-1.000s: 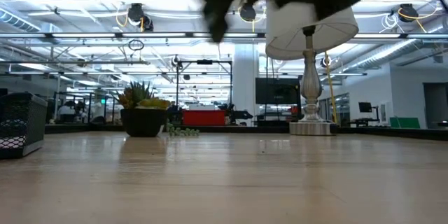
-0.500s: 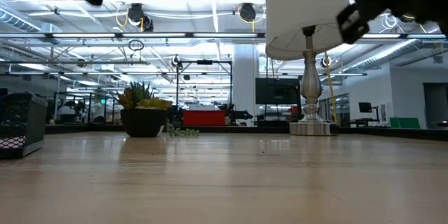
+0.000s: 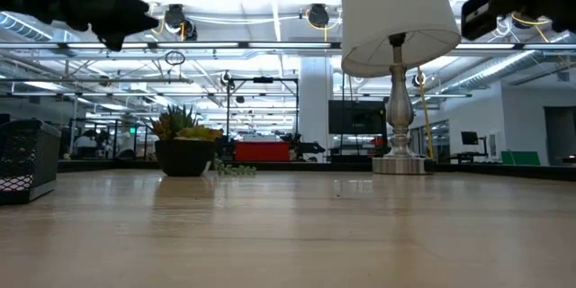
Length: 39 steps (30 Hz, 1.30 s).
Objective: Pick and place office supplies into organizer
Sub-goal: Return to Home Position
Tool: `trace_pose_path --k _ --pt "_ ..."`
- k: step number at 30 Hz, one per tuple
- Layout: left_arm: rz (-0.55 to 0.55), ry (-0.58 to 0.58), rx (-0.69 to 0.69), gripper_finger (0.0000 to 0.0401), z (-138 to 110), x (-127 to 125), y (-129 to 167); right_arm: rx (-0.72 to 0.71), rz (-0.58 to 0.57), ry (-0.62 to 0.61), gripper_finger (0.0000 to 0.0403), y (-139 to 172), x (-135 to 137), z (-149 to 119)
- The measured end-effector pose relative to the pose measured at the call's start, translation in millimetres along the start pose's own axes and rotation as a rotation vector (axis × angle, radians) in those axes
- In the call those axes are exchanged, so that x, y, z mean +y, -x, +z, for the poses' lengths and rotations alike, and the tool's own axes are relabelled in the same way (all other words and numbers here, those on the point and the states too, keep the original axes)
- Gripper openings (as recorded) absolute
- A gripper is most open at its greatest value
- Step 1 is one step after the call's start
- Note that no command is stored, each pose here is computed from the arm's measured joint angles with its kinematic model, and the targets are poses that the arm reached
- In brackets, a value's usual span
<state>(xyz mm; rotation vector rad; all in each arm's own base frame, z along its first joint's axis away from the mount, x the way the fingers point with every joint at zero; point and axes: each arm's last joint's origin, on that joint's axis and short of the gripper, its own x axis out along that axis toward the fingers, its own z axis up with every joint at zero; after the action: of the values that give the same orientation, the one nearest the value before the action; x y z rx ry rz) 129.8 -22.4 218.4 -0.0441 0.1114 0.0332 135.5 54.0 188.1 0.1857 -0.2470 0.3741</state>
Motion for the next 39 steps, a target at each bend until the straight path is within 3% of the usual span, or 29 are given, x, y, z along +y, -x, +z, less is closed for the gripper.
trace_pose_path --k 5,15,25,30,35,39 --pt "0.038 0.033 -0.035 0.0175 1.3 9.7 21.6 -0.033 0.077 0.025 0.0091 7.1 2.6 9.8" --pt "0.043 0.033 -0.11 0.0175 -5.3 17.4 52.2 0.021 0.05 0.066 0.0091 20.3 0.4 12.4" --pt "0.068 0.022 -0.073 0.0175 -47.2 16.3 31.9 0.036 0.034 0.099 0.0091 22.4 -0.2 11.7" --pt "0.064 -0.011 -0.11 0.0175 -45.0 15.9 31.6 0.115 -0.036 0.102 0.0089 22.9 -3.2 3.8" --pt "0.069 0.01 -0.071 0.0175 -48.4 15.9 30.0 0.155 -0.04 0.102 0.0091 23.3 -3.8 -0.2" --pt "0.095 -0.052 -0.05 0.0175 -49.7 16.3 28.5 0.153 -0.039 0.101 0.0089 23.3 -3.7 0.0"
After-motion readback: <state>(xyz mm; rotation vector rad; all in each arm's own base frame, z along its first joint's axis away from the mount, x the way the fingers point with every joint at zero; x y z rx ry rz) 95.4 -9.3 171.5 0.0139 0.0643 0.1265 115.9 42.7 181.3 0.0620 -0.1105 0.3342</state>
